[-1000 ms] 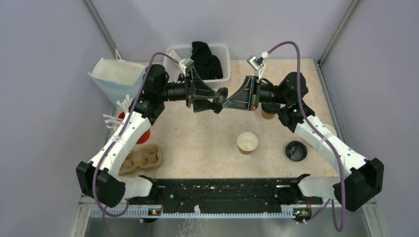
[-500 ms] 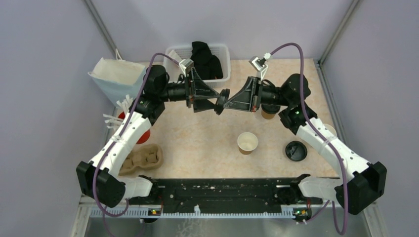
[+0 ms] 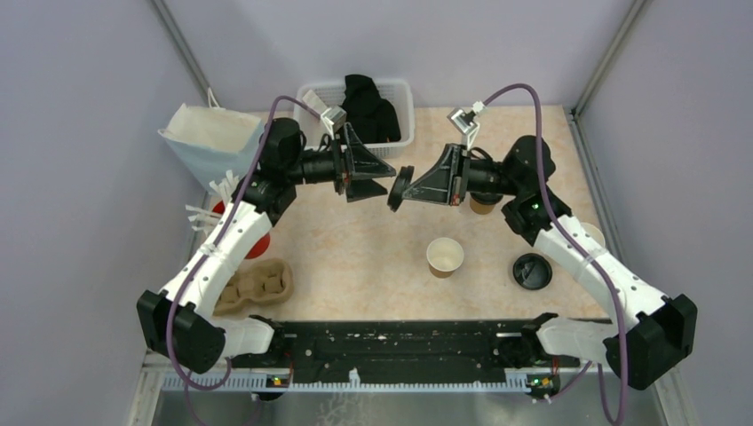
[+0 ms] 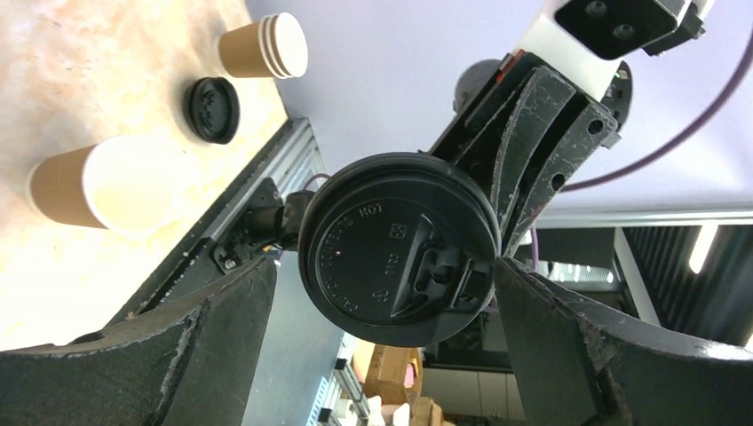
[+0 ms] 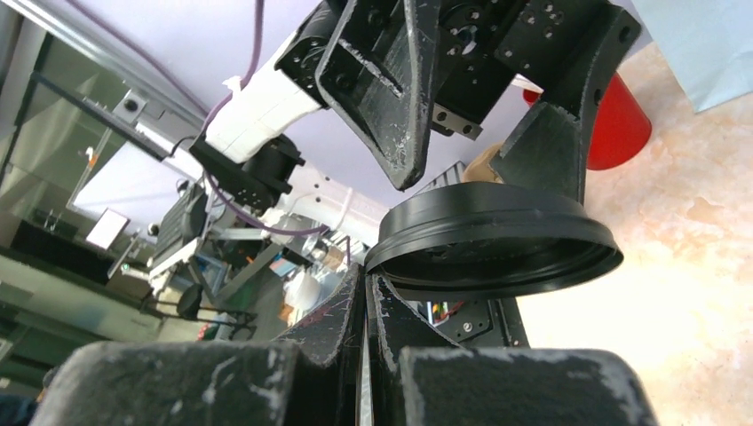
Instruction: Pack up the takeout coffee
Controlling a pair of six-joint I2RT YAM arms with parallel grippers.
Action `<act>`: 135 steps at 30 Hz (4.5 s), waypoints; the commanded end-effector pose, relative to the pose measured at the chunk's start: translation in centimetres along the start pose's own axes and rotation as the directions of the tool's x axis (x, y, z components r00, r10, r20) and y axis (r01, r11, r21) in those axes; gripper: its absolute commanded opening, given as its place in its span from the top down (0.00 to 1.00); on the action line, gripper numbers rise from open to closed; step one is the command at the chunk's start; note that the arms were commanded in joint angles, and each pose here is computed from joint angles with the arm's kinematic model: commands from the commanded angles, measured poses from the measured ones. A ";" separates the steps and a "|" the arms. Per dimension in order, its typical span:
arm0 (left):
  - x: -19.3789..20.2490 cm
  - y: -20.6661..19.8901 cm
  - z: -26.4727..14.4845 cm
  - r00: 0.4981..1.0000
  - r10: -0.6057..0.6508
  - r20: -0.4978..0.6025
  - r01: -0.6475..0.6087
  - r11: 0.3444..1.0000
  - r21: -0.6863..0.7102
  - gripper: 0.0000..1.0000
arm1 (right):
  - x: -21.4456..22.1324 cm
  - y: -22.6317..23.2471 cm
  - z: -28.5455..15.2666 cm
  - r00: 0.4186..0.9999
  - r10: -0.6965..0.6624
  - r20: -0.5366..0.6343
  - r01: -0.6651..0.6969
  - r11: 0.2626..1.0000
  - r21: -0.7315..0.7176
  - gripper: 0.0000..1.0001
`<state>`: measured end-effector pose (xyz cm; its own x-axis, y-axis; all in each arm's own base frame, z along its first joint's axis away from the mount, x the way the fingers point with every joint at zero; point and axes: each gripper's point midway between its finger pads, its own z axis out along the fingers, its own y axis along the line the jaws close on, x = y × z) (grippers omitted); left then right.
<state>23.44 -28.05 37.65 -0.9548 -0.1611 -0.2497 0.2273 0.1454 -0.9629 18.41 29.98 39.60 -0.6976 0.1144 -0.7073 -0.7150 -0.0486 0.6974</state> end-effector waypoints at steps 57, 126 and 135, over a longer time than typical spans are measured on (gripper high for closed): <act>-2.4 -6.5 -2.6 0.985 0.077 0.157 -0.082 0.996 0.030 0.02 | -4.3 3.9 -3.1 0.943 -0.239 0.230 0.268 0.958 -0.106 1.00; -1.8 -7.6 -1.1 0.996 0.088 0.009 -0.089 0.993 0.079 0.07 | -4.1 1.7 0.5 0.968 -0.234 0.089 0.249 0.937 -0.245 1.00; -2.3 -6.5 -0.8 0.992 0.123 0.005 -0.123 0.992 0.002 0.02 | -4.3 1.4 0.8 0.967 -0.245 0.073 0.255 0.945 -0.207 1.00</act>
<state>25.45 -27.83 42.99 -0.9304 -0.1935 -0.3114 0.2803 0.1723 -0.9443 20.57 30.23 42.06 -0.5614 0.1724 -0.8094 -0.8213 -0.2366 0.5192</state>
